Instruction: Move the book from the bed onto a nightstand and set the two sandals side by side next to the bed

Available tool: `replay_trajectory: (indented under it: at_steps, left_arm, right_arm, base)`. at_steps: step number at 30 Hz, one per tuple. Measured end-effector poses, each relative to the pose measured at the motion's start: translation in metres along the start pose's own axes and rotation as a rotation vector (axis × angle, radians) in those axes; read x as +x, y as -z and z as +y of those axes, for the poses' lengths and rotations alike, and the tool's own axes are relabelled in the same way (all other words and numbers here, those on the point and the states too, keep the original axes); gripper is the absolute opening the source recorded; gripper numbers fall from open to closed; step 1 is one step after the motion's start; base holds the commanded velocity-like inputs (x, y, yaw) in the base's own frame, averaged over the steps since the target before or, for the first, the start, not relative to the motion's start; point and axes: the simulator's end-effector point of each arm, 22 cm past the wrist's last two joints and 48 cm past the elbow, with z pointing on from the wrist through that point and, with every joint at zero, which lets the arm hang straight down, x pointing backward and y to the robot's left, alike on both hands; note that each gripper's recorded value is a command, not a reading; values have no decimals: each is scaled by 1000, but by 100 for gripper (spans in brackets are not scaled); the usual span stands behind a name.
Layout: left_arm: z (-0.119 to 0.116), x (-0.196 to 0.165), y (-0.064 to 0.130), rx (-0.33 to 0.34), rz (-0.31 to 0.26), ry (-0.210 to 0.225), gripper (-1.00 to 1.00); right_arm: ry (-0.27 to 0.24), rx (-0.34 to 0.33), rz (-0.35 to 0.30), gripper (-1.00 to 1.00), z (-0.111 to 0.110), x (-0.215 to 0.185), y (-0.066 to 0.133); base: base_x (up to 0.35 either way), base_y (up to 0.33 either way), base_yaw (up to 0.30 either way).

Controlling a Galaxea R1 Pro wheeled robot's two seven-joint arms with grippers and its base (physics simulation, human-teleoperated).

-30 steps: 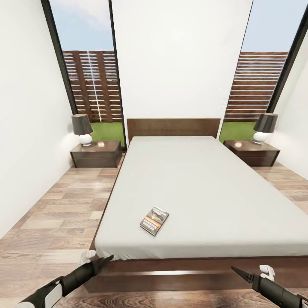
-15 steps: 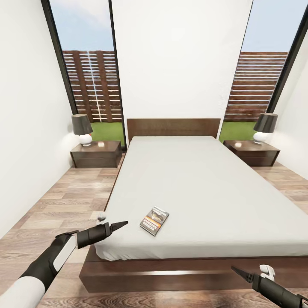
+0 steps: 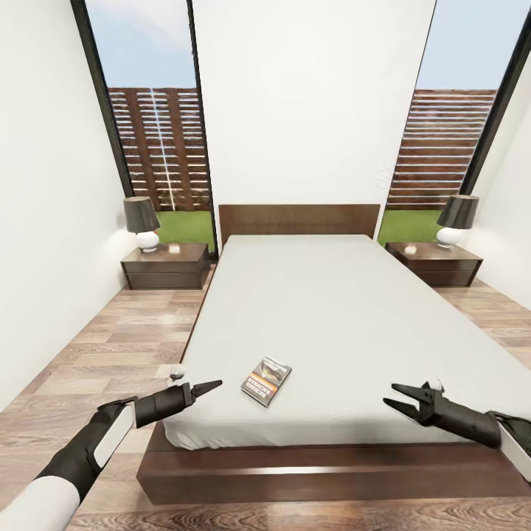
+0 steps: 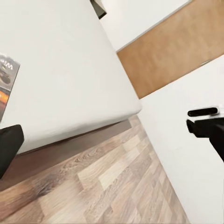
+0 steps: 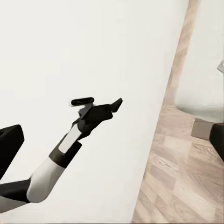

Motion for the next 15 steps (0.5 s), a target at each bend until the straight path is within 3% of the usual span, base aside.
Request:
replay_trajectory:
  at_steps: [5,15]
  left_arm:
    - [9,0,-1,-44,-2,-4,100]
    - [15,0,-1,-73,-3,-3,100]
  right_arm:
    - [10,-31,29,100,19,-4,-9]
    - [14,-35,35,100,21,-3,-11]
  base:
    - [75,0,0]
    - [245,0,0]
